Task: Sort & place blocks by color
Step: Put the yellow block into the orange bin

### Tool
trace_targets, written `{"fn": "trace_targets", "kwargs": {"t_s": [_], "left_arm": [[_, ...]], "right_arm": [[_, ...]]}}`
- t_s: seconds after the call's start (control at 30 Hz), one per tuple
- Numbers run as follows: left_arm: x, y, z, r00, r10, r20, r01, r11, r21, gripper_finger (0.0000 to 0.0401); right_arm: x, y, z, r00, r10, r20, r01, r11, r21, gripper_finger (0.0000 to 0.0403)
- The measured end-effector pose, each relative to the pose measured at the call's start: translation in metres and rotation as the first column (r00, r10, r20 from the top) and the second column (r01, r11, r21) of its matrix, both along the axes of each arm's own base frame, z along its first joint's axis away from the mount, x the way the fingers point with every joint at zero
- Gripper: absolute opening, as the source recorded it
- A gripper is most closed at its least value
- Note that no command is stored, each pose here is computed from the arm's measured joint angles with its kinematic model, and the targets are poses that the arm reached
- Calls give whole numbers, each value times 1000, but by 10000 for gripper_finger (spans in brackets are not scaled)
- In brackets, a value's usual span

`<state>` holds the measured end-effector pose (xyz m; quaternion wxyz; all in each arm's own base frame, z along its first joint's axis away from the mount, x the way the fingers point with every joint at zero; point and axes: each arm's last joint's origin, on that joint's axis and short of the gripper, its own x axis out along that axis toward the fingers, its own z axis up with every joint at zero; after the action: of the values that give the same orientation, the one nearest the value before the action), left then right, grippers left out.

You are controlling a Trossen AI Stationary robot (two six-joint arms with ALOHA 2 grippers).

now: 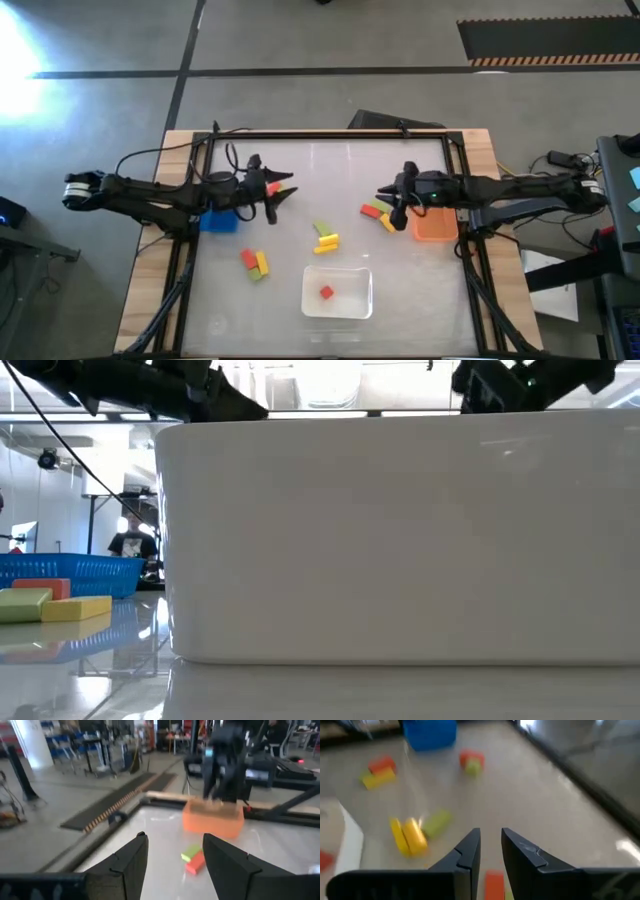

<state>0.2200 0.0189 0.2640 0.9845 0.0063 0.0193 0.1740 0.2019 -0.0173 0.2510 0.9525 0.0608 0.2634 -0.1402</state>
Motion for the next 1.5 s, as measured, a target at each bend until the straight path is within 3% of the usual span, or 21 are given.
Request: {"fn": "trace_targets", "kwargs": {"t_s": [0.27, 0.47, 0.7, 1.07, 1.17, 1.3, 1.5], "left_arm": [[-1, 1, 16, 986, 20, 167, -21, 1000, 4, 173], [-1, 1, 17, 984, 21, 178, -21, 1000, 3, 173], [-1, 1, 16, 984, 28, 176, -29, 1000, 2, 173], [-1, 2, 18, 982, 52, 179, -53, 999, 2, 173], [-2, 2, 24, 976, 57, 210, -69, 996, 50, 173], [-6, 5, 32, 967, 105, 234, -144, 977, 158, 173], [-15, 12, 34, 936, 282, 210, -327, 916, 231, 173]], "right_arm": [[17, -3, 11, 979, -57, -198, 56, 998, -11, 65], [31, -4, 24, 946, -66, -317, 67, 998, -7, 40], [36, 1, 25, 876, -115, -468, 160, 985, 57, 11], [37, 3, 19, 838, -127, -530, 204, 975, 89, 9], [34, 4, 24, 828, -160, -538, 258, 960, 112, 9], [33, 4, 42, 809, -202, -552, 339, 927, 158, 31], [42, 3, 54, 801, -278, -530, 447, 867, 220, 107]]}}
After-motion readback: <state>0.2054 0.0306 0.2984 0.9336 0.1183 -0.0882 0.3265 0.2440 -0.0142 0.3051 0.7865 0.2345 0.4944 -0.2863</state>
